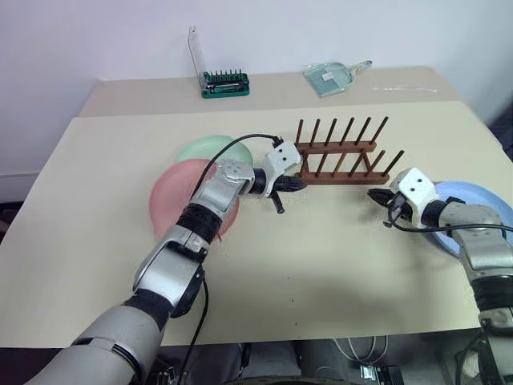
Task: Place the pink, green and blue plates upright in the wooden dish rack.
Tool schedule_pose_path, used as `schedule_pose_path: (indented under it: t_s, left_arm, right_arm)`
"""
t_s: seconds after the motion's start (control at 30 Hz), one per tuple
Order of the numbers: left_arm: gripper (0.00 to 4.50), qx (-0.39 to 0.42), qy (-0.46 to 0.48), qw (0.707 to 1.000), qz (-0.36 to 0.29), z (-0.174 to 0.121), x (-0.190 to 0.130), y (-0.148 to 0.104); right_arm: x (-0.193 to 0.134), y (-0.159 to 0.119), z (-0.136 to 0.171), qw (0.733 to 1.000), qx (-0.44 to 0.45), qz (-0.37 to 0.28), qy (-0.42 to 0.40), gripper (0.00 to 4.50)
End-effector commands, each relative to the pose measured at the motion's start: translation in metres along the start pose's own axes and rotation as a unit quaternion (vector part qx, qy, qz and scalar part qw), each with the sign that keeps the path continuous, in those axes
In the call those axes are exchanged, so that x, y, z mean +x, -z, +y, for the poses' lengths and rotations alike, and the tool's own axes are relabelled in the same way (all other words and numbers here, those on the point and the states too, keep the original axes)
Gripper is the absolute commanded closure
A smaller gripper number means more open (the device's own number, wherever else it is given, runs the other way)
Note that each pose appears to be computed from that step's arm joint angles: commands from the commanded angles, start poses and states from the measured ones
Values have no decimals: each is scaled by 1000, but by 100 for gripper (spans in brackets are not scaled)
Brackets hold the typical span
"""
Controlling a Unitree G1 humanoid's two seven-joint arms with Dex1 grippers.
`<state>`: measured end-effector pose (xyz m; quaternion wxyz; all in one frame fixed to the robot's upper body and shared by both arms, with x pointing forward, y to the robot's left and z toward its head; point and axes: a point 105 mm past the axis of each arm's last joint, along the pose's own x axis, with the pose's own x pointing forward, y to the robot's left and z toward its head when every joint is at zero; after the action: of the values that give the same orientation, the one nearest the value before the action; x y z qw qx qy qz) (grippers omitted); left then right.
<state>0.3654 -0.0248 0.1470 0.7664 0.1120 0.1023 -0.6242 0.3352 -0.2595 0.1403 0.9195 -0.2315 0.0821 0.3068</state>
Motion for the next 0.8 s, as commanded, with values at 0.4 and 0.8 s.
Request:
schedule_pose_path:
  t_s: [0.4,0.8]
  left_arm:
    - [3,16,59,997,-44,-9,-96,-69]
    - [3,49,-221,964,140,79,-261,-63]
  right_arm:
    - [-58,-92,25,979,109,-159,-60,0]
    - [-45,-110,46,968,105,-201,-106,0]
